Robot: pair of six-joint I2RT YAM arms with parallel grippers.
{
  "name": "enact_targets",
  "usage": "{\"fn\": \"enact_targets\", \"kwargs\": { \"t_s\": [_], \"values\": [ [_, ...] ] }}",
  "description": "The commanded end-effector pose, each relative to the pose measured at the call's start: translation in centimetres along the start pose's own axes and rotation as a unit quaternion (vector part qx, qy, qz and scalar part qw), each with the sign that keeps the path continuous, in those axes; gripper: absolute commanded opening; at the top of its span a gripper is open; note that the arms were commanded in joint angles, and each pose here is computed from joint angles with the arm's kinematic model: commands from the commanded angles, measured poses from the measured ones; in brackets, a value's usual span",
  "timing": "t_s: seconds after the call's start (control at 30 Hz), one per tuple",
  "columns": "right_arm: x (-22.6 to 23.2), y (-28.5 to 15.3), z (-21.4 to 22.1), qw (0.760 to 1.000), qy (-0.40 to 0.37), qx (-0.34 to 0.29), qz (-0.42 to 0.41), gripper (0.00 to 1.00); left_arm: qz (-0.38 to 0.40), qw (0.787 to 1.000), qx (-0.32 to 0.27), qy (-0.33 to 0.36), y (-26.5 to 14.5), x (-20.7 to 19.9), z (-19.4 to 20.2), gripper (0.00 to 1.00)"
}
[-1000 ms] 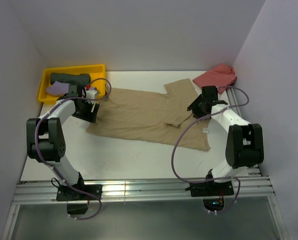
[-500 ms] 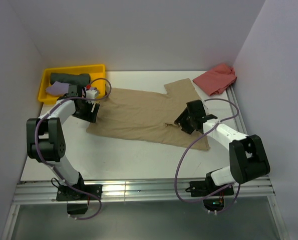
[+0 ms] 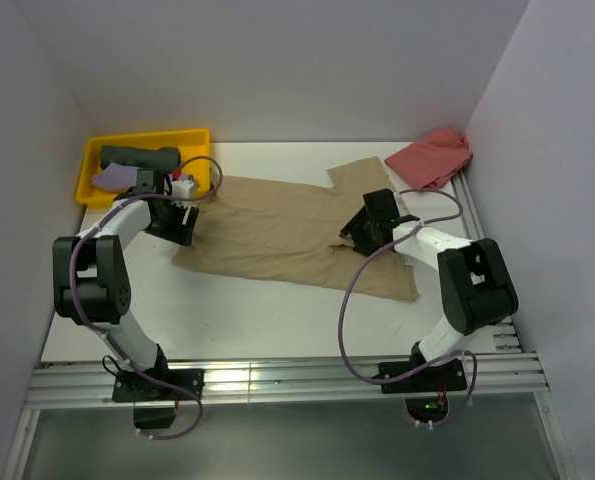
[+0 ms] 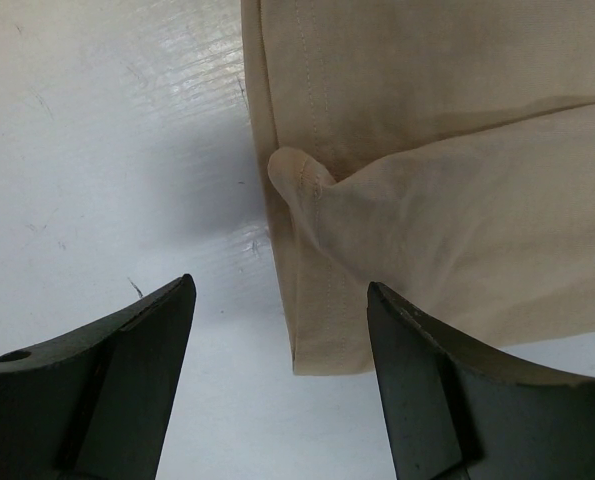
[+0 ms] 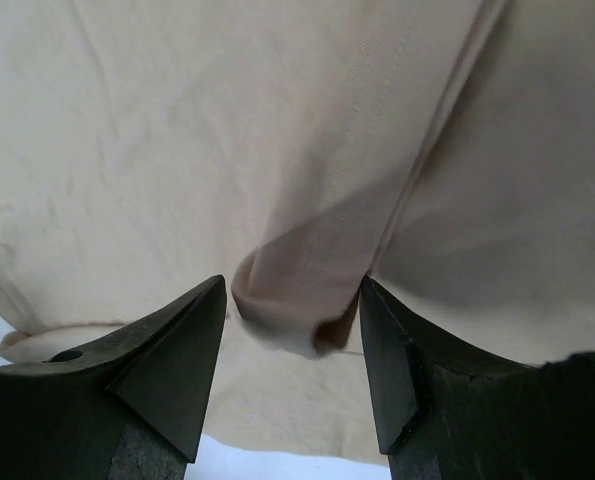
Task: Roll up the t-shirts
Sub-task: Fold the tshirt
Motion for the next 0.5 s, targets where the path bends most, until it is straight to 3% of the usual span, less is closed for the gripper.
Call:
{"fn": "enact_targets", "kwargs": {
  "t_s": [0.0, 0.47],
  "values": [
    [2.6, -0.1, -2.3, 0.999, 0.003, -0.031, -0.031, 0.63, 0.005, 1.0, -0.024, 0.004, -1.5, -0.3, -0.6, 0.75],
    [5.1, 2.3, -5.5, 0.999, -0.027, -0.037, -0.027, 0.63, 0.001, 1.0, -0.029, 0.005, -1.5, -0.2, -1.0, 0.76]
  ]
}}
Point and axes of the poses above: each gripper's point midway between its finger pads, its own y axis out along the fingers, its own x axis along the line the jaws close on, z = x × y, the point moved 8 cm from there along -y, back along the fingers, and after that the axes turned 13 degrees about -y, right-handed, at the moved point
